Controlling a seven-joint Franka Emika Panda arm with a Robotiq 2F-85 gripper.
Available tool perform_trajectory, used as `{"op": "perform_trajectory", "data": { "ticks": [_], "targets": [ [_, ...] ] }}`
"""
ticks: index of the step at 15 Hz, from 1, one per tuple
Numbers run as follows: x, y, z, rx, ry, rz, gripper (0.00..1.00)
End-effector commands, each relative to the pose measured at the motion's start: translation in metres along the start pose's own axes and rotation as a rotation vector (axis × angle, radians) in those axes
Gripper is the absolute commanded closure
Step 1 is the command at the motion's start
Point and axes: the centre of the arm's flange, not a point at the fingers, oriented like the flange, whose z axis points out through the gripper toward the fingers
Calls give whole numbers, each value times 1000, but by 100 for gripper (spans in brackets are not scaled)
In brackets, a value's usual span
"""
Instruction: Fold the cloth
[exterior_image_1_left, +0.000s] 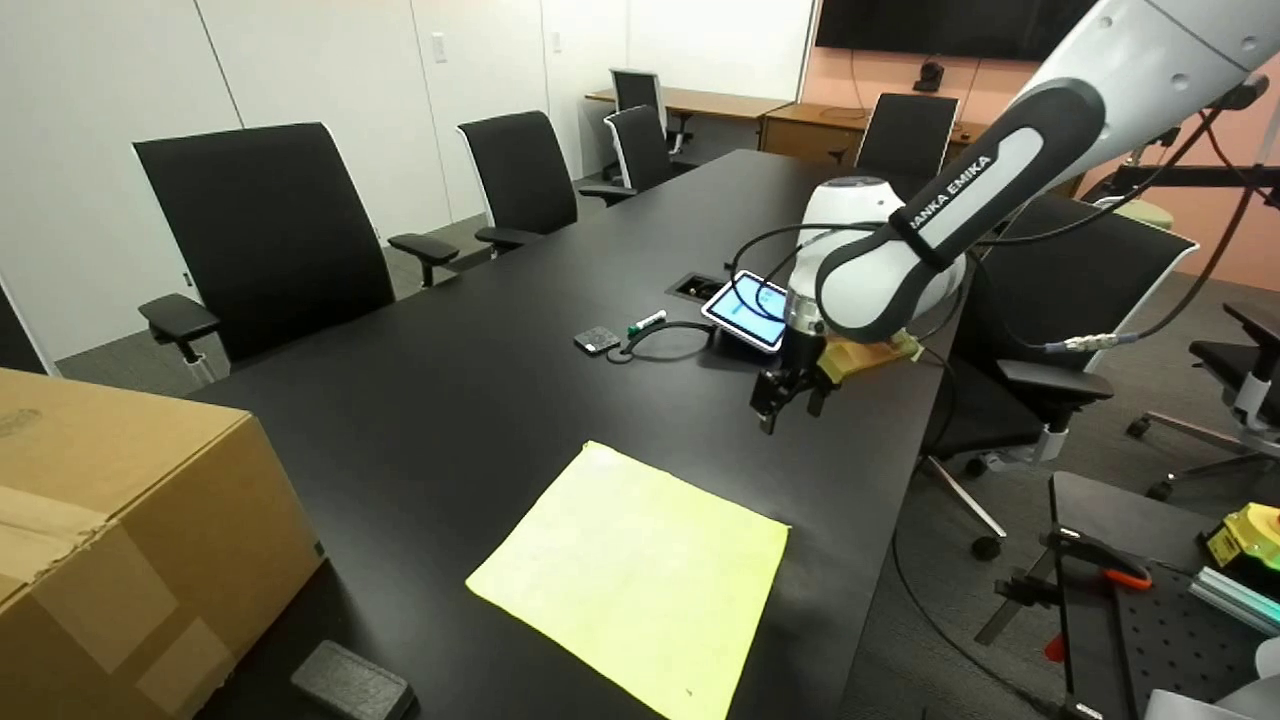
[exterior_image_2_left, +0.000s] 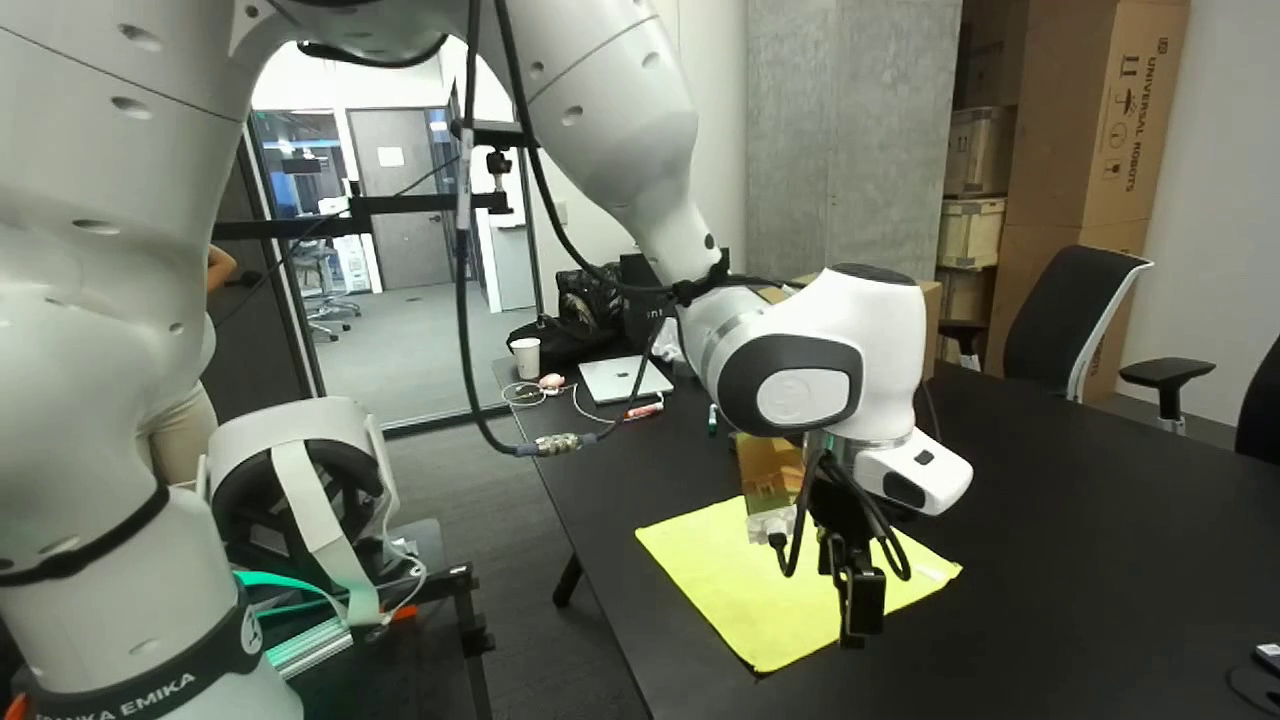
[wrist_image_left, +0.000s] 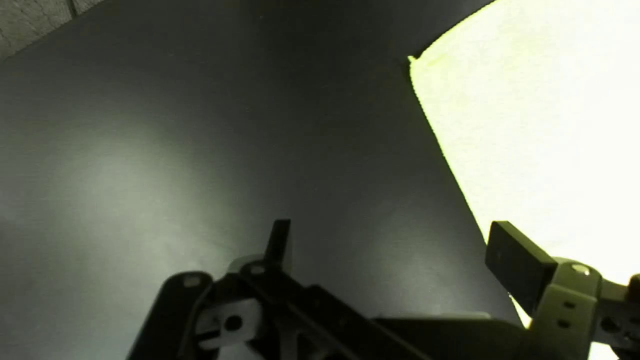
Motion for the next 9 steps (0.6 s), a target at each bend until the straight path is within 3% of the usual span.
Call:
{"op": "perform_trajectory", "data": {
  "ticks": [1,9],
  "targets": [
    [19,-24,35,49,-38,64,0],
    [10,-43,90,80,-140,149,0]
  ]
}}
